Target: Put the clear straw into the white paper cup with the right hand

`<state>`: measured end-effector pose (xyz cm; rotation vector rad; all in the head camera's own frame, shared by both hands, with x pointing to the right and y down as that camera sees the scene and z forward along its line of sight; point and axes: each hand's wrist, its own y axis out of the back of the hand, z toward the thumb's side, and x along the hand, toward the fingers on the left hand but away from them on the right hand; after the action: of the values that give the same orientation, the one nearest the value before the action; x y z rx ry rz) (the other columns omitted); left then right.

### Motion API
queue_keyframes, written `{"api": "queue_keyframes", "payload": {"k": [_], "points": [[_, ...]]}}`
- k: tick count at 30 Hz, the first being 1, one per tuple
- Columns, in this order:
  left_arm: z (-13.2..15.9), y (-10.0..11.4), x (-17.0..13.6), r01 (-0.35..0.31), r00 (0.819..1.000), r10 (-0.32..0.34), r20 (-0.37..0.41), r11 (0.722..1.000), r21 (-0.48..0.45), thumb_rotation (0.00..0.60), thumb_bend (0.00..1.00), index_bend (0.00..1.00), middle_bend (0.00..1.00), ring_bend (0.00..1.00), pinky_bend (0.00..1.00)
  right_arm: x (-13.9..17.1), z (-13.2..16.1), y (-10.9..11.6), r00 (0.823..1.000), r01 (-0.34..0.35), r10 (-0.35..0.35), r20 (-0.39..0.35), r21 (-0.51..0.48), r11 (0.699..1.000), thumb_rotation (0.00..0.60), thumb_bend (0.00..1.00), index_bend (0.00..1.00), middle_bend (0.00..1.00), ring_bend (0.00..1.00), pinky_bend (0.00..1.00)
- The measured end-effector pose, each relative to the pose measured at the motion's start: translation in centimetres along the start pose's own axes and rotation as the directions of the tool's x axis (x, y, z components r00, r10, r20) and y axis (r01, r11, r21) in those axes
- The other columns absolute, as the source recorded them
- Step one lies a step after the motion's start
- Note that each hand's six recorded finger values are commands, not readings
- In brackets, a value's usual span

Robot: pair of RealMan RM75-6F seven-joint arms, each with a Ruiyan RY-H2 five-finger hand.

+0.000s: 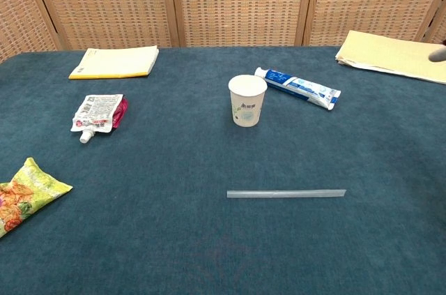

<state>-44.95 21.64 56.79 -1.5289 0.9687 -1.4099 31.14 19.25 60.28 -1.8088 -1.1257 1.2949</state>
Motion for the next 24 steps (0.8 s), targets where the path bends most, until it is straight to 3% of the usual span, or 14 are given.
{"api": "queue_keyframes", "payload": {"k": [8,14,24], "points": [[-0.8,-0.5,0.5,0.021,0.999,-0.022,-0.026,1.0,-0.019,0.6,0.07,0.0,0.0,0.0,0.0,-4.8,5.4,-2.6,0.998,-0.064,0.062,-0.026,-0.081,0.995,0.6,0.21,0.22,0.0,0.0,0.0],[-1.4,-0.6,0.8,0.027,0.999,-0.029,-0.041,0.999,-0.038,0.6,0.07,0.0,0.0,0.0,0.0,-6.5,9.0,-4.4,0.996,-0.092,0.089,-0.026,-0.147,0.985,0.6,0.24,0.35,0.03,0.0,0.0],[-2.0,-1.2,1.2,0.046,0.997,-0.049,-0.053,0.997,-0.054,0.6,0.07,0.0,0.0,0.0,0.0,-7.2,10.4,-7.4,0.995,-0.097,0.099,0.004,-0.202,0.975,0.6,0.34,0.45,0.08,0.0,0.0]]}}
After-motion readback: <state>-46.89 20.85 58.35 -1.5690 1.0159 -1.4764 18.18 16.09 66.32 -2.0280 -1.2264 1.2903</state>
